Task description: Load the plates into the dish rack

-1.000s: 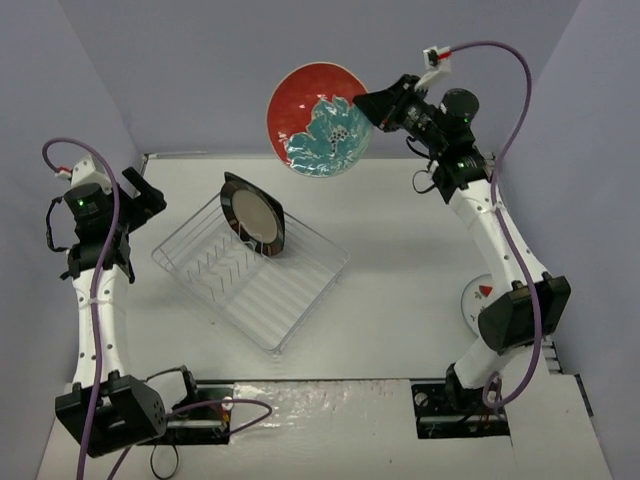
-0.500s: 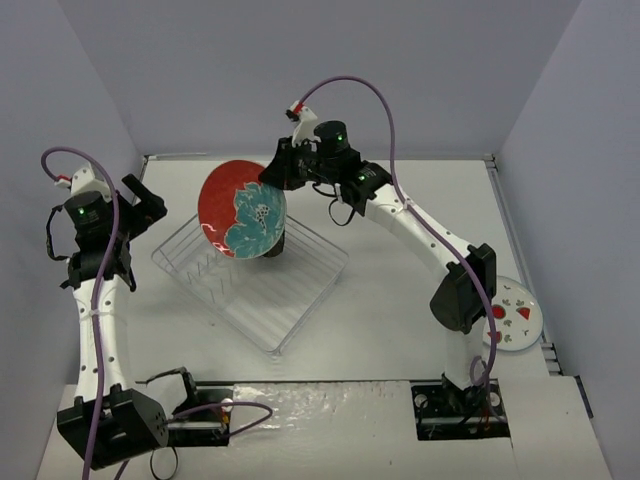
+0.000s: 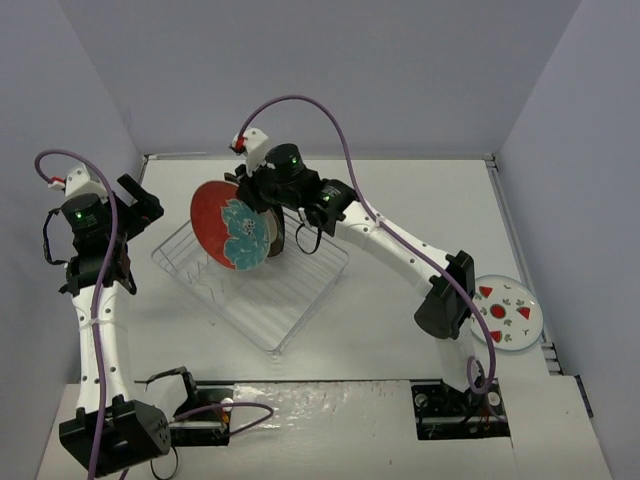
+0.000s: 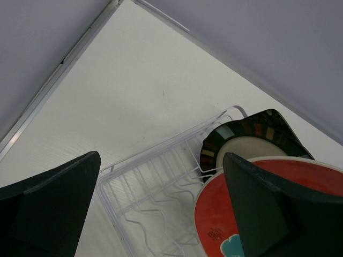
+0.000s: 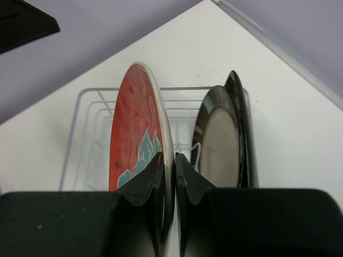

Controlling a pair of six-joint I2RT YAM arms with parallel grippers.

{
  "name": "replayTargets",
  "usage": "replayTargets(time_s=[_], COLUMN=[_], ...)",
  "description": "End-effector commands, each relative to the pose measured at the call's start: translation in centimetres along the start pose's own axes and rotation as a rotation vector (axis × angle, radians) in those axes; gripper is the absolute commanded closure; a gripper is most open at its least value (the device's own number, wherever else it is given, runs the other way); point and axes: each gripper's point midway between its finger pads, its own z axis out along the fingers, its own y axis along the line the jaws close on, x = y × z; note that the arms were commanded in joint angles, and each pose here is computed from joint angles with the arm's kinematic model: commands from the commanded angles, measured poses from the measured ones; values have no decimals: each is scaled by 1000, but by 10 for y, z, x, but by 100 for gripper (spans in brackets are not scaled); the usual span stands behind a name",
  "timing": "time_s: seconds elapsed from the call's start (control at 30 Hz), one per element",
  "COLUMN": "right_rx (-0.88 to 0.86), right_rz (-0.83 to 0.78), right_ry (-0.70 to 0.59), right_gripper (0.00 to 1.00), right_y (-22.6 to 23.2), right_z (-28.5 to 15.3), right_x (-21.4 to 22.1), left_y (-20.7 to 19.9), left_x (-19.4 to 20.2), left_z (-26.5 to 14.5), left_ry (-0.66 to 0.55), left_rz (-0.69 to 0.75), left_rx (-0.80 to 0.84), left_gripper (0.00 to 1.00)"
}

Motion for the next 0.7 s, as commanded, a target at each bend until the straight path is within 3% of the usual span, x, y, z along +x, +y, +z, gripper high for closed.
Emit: replayTargets(time_s=[0.0, 0.2, 0.67], right_rx=[180, 313, 381], right_rz=[-185, -254, -354], right_ry=[-380, -387, -310], right_gripper=[100, 100, 100], right_y=[5, -11, -25], right_z=[-41, -40, -8], right_x=[-128, -133, -107], left_y=[-1, 6, 14], left_x=[-19, -23, -21], left_z=[-7, -12, -10], left_ry=[-70, -88, -92], left_rz=[17, 21, 26], left_rx=[-8, -49, -85], left_gripper=[3, 3, 3])
